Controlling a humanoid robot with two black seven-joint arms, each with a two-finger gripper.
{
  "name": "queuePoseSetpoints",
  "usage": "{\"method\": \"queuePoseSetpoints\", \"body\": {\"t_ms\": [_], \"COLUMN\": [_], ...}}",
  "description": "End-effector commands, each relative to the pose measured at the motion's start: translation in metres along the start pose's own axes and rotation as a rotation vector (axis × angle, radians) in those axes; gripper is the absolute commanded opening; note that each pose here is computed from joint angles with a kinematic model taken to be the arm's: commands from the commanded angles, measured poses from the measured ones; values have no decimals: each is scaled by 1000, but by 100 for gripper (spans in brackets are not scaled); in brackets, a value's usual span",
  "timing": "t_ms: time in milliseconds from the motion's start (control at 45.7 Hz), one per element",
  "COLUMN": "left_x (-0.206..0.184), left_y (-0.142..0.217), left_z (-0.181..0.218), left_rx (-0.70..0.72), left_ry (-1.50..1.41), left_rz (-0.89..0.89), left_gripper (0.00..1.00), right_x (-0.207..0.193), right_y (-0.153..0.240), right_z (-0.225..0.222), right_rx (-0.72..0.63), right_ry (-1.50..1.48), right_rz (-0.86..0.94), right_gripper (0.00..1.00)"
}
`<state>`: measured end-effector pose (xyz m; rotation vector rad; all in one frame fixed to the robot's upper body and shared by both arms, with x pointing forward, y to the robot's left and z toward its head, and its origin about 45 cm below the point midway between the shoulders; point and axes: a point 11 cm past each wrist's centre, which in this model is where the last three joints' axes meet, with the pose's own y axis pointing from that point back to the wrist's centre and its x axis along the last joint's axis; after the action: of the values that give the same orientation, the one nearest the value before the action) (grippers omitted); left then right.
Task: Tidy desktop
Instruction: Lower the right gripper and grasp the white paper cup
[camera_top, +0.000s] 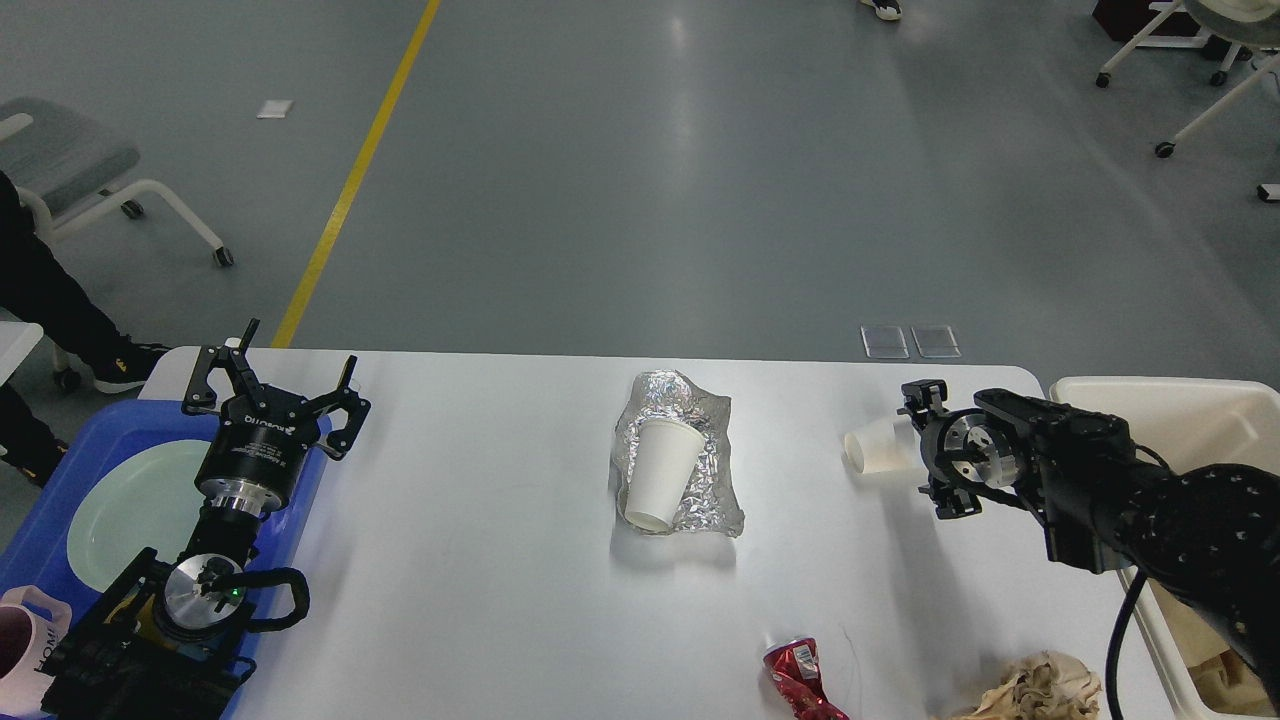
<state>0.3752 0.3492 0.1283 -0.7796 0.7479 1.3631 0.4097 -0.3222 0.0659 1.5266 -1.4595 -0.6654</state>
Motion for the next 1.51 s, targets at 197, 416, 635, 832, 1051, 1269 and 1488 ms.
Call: {"method": "queuePoseSetpoints", "body": {"t_ms": [197, 416, 635, 832, 1051, 1269, 1488], "left_x": [0, 0, 0, 0, 0, 0, 0], "left_y": [0, 0, 0, 0, 0, 0, 0], "left_z": [1, 1, 0, 1, 1, 0, 0], "left_rx": [-2, -1, 0, -2, 0, 0, -1], "left_ry": [-1, -1, 1, -2, -2, 0, 0], "left_rz": [0, 0, 0, 0, 0, 0, 0], "left_gripper": [99, 99, 99, 99, 99, 99, 99], "right_x": [-9, -19, -35, -32, -30, -30, -29], "right_y": [-3, -5, -6, -8, -9, -10, -10], "right_z": [-2, -6, -6, -4, -2, 1, 1], "right_rx": [28, 54, 56, 57, 59, 69, 66], "right_ry": [-1, 5, 19, 20, 15, 4, 2], "right_rz": [-2, -11, -32, -19, -11, -14, -13], "right_gripper": [100, 100, 100, 98, 84, 74, 68]}}
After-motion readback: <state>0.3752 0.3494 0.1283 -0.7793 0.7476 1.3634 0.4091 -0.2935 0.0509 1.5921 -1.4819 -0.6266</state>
